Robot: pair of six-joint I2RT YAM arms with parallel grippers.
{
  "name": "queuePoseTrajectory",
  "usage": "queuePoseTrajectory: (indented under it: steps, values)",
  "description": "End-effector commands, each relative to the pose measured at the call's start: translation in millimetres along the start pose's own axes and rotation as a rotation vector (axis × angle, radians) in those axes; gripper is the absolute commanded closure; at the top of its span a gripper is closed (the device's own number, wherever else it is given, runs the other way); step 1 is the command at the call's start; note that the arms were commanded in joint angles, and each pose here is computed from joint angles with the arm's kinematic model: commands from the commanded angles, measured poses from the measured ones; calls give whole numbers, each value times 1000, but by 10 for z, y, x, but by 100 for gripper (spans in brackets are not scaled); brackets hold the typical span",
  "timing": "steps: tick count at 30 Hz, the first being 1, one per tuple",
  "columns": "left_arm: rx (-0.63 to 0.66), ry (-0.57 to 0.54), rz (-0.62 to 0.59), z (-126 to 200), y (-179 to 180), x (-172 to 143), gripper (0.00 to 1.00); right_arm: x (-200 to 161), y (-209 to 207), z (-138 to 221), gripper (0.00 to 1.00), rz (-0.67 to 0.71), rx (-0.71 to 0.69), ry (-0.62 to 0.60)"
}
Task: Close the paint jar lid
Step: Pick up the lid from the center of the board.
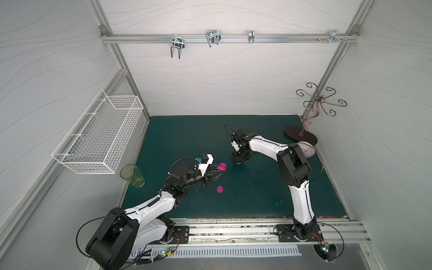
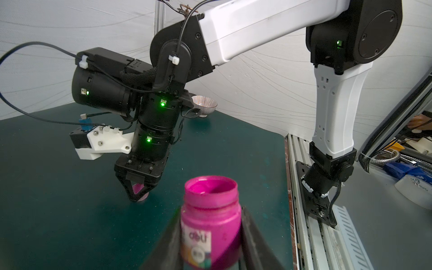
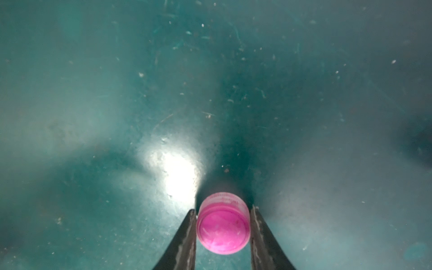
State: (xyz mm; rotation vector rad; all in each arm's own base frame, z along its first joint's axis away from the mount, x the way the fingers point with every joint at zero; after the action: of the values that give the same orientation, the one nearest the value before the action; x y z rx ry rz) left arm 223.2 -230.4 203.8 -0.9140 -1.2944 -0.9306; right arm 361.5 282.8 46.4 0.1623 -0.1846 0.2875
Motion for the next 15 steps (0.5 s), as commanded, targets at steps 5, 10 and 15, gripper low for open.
queuePoseTrajectory:
  steps: [5,10,15]
  values:
    - [8,-48,-61,-18,43,172,100,8,-59,671,67,-78,148,-76]
    - [21,-63,-88,0,45,167,100,-77,-46,1226,68,-102,364,-104]
    - [23,-76,-102,-8,53,161,100,-228,215,1713,68,-42,580,-89]
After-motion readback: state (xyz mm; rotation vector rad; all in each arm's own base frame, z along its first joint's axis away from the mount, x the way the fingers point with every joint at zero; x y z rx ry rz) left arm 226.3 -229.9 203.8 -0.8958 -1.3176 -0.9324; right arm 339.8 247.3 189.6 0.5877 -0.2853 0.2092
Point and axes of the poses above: each gripper's point midway between its finger pads, its own z axis back along the fingers, its own y axis along the line the jaws close on, x = y × z, the point moved 2 cm from there along z, back along the fingers, and after that the axes turned 11 degrees about -z, right-handed, at the moved point
